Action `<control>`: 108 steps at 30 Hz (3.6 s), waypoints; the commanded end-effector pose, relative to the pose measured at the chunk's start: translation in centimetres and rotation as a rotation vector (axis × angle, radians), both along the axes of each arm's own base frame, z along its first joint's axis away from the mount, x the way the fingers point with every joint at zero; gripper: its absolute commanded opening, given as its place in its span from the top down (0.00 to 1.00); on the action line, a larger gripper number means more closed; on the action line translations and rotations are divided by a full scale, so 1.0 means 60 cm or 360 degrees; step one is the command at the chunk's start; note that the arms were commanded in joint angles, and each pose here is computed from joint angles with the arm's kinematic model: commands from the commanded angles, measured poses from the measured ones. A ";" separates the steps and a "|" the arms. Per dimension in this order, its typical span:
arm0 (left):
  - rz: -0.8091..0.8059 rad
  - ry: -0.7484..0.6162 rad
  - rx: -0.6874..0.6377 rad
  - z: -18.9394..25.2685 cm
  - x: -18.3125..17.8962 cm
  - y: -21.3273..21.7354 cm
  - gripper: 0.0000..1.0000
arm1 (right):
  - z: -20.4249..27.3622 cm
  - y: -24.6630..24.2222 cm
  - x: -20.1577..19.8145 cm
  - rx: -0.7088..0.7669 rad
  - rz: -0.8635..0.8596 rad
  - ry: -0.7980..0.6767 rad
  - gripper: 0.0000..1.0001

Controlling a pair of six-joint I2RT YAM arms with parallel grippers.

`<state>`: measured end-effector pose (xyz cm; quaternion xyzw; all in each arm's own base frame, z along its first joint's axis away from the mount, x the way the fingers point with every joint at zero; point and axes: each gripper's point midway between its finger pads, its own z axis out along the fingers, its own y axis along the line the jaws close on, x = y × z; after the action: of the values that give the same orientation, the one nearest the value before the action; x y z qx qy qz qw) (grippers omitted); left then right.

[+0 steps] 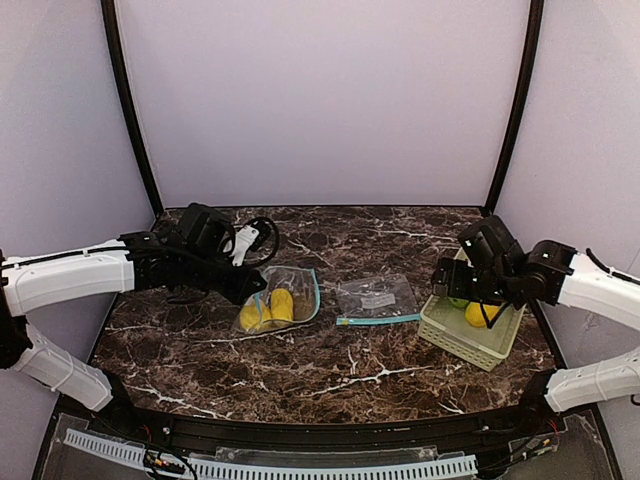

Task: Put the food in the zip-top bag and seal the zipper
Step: Pick up the fake fruit from the bin, then place the fake fruit in the zipper food storage bag.

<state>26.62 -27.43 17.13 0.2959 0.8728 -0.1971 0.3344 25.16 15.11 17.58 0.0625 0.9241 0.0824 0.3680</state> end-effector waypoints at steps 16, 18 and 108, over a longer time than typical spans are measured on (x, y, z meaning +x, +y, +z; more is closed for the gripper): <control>0.0007 -0.0038 -0.0028 0.015 -0.003 0.008 0.99 | -0.115 -0.135 0.102 -0.0167 -0.0135 0.0369 0.01; 0.0005 -0.0035 -0.0032 0.016 -0.004 0.008 0.99 | -0.123 -0.135 0.110 -0.0150 -0.0123 0.0379 0.03; -0.0069 -0.0005 -0.0078 0.016 -0.014 -0.006 0.99 | 0.094 -0.008 0.012 0.0479 0.0651 -0.0203 0.26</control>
<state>26.16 -27.75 17.63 0.3014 0.8676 -0.2127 0.3333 28.11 10.61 21.13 -0.0008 0.8976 0.2117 0.3867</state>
